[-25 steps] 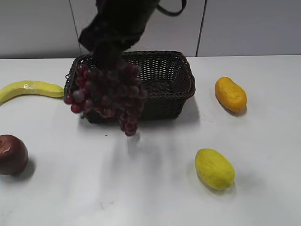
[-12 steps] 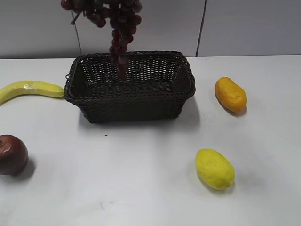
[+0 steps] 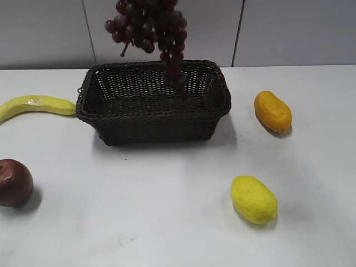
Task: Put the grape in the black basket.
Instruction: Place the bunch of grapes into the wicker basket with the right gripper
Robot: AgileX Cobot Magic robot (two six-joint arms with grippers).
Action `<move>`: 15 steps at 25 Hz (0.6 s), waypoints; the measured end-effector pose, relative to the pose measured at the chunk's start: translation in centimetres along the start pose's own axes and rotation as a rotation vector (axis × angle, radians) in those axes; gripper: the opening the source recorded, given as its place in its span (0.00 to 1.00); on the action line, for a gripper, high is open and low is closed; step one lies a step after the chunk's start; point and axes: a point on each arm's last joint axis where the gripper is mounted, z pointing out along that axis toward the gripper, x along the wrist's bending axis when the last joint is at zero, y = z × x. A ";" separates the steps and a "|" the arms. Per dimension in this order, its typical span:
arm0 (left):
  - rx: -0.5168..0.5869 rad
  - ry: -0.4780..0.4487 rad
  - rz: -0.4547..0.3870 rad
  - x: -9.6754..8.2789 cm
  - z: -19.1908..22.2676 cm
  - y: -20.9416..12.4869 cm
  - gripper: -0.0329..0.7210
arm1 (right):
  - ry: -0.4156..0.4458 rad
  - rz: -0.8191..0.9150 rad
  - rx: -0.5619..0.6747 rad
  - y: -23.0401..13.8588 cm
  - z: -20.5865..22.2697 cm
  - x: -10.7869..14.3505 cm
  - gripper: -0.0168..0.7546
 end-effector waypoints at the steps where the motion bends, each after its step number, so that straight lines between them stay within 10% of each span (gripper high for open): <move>1: 0.000 0.000 0.000 0.0 0.0 0.0 0.69 | 0.004 0.005 0.021 -0.6 0.9 -0.1 0.05; 12: 0.000 0.000 0.000 0.0 0.0 0.0 0.69 | 0.011 0.040 0.143 -5.5 7.5 -1.0 0.07; 15: 0.000 0.000 0.000 0.0 0.0 0.0 0.69 | 0.017 0.045 0.171 -6.2 8.0 -0.9 0.23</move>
